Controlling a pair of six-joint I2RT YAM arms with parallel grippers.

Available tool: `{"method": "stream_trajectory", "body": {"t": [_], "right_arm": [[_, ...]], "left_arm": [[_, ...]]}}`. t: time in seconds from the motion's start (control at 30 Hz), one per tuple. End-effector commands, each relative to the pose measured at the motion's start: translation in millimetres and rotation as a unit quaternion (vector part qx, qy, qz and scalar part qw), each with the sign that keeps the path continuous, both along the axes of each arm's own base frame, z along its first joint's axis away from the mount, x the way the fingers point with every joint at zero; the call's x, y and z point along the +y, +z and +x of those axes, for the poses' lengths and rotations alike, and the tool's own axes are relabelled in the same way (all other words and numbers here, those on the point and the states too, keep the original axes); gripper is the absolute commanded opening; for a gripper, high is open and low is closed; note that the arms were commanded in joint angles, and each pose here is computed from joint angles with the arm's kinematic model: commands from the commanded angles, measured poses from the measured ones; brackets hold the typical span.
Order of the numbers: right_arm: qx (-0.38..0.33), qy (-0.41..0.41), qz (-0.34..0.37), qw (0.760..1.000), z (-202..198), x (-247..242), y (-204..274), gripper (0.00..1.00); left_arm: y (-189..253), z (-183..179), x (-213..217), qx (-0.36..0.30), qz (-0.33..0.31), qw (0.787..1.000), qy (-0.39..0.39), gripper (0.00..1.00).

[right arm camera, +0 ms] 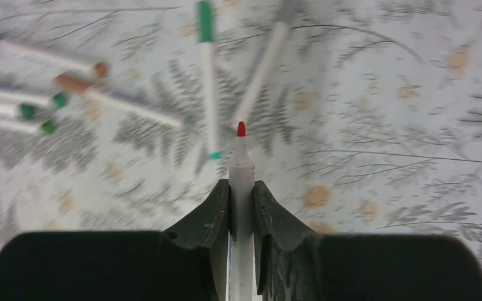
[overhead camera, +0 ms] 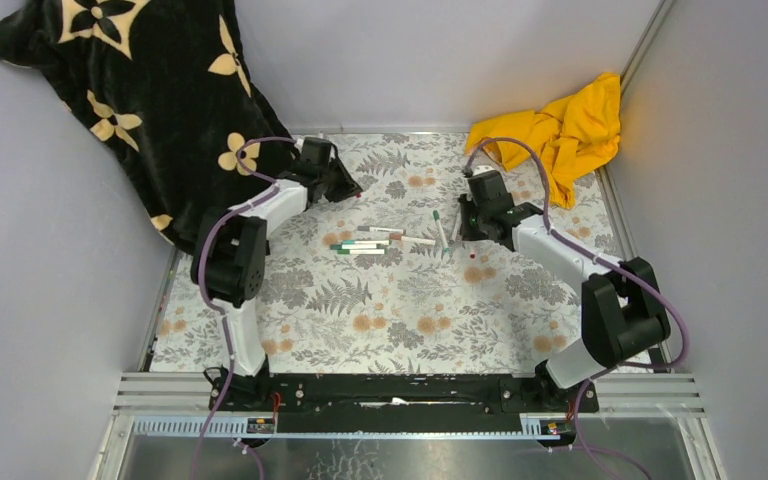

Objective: Open the pen caps

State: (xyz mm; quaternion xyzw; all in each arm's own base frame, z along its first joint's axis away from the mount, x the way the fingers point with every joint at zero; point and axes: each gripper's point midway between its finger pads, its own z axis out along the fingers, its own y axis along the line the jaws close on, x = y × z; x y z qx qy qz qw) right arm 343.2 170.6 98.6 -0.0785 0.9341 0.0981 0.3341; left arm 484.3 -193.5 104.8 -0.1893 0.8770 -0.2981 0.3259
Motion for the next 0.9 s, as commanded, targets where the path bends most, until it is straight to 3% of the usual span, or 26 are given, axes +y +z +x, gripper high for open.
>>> {"method": "stream_trajectory", "body": {"t": [0.0, 0.23, 0.5, 0.6, 0.77, 0.87], "right_arm": [[-0.005, -0.071, -0.054, 0.996, 29, -38, -22, 0.00], [0.017, -0.150, -0.078, 0.985, 51, -91, -51, 0.00], [0.040, -0.203, -0.102, 0.973, 62, -131, -72, 0.00], [0.048, -0.212, -0.103, 0.971, 61, -138, -81, 0.03], [0.056, -0.213, -0.093, 0.971, 65, -139, -84, 0.14], [0.067, -0.210, -0.088, 0.971, 65, -138, -87, 0.20]], "left_arm": [[-51, -10, 34, 0.065, 0.136, 0.989, 0.011, 0.02], [-73, -8, 61, 0.083, 0.201, 0.975, 0.039, 0.07], [-91, -7, 74, 0.097, 0.232, 0.967, 0.043, 0.25], [-96, -9, 78, 0.102, 0.236, 0.965, 0.044, 0.32], [-97, -10, 82, 0.103, 0.240, 0.964, 0.047, 0.55], [-94, -10, 83, 0.099, 0.239, 0.964, 0.052, 0.59]]}}
